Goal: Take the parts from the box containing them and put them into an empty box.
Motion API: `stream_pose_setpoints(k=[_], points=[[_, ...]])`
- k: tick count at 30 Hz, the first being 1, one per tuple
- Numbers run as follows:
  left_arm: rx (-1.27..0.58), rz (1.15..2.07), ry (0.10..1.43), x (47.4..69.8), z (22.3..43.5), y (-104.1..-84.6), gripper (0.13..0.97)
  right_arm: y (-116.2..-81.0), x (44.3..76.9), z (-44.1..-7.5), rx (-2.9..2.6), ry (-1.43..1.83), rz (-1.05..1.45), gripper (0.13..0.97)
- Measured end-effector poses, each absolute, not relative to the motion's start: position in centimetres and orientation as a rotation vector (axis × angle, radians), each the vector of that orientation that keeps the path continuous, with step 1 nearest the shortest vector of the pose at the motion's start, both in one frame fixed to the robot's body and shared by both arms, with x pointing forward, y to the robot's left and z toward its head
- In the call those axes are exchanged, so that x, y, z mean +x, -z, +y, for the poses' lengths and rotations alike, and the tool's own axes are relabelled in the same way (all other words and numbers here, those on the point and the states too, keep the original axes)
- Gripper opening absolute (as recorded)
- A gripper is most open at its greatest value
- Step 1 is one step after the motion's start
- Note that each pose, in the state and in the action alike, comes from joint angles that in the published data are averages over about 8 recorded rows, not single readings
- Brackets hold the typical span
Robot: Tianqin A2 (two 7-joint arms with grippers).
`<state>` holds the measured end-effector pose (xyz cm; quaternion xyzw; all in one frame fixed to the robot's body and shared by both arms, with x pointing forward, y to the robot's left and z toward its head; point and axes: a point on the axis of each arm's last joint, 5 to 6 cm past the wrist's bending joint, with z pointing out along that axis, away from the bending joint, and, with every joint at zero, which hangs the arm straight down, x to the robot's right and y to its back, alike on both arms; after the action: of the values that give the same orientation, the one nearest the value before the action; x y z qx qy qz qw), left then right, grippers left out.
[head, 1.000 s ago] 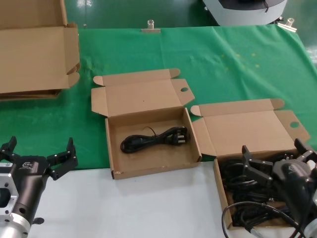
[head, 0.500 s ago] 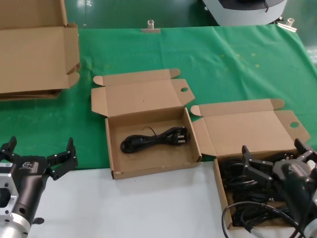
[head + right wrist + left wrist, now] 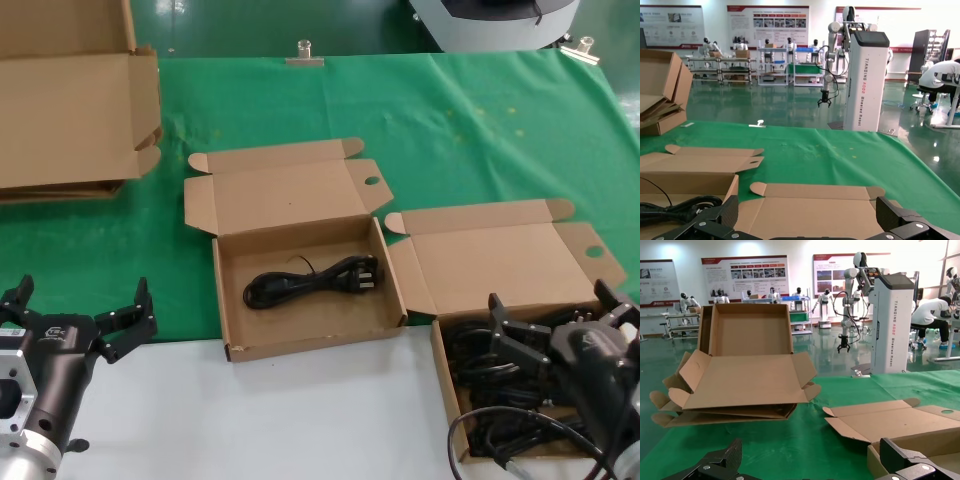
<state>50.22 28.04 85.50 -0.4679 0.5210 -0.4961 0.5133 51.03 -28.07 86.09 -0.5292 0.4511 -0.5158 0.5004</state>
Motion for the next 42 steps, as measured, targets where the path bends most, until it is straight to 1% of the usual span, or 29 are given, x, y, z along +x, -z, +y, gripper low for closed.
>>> stream_pose_setpoints(k=[42], points=[[-1.125,1.253,1.193,50.22,28.04,-85.5,0.966,-86.09,51.03,-28.07,-1.28,1.247,1.091,0.966]])
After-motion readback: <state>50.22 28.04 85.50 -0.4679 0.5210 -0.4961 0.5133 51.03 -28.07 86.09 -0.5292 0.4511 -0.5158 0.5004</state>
